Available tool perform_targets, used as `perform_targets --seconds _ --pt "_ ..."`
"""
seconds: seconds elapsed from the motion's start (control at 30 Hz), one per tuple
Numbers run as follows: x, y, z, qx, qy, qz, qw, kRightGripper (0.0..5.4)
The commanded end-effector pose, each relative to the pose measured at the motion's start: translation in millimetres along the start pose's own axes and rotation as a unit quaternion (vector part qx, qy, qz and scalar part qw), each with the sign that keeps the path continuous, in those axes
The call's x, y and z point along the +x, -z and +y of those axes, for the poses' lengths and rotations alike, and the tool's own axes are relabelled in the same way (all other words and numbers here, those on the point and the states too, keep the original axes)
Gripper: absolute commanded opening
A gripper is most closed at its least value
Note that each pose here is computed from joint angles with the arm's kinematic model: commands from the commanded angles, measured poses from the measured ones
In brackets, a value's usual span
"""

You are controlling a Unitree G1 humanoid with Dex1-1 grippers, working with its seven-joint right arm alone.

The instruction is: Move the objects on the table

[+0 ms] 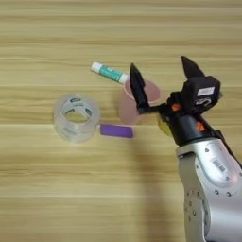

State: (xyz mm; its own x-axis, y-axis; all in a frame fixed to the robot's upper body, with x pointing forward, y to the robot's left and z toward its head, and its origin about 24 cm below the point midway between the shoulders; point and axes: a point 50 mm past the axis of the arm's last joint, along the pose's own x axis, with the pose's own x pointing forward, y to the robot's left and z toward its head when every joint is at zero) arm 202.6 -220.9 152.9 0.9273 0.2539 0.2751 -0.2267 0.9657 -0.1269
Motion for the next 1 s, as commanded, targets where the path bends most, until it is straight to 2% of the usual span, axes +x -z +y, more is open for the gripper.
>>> perform_targets --seconds 0.03,0.27,0.33,0.67,0.73,0.83,1.0 --pt "-1.1 -7.7 18 -0.005 -0.080 -0.001 0.9968 5.38" --pt "-4.7 12.7 36 -0.010 -0.144 0.047 0.9885 5.38" --pt "-3.1 21.5 41 -0.001 -0.150 0.058 0.9870 5.38" --pt "8.4 63.7 38 -0.035 -0.132 0.125 0.9827 5.38" --pt "9.9 65.5 37 -0.068 -0.138 0.128 0.9798 5.38" --pt "10.6 55.6 39 -0.134 -0.185 0.116 0.9666 5.38" --pt "9.1 50.0 43 -0.168 -0.211 0.110 0.9567 5.38"
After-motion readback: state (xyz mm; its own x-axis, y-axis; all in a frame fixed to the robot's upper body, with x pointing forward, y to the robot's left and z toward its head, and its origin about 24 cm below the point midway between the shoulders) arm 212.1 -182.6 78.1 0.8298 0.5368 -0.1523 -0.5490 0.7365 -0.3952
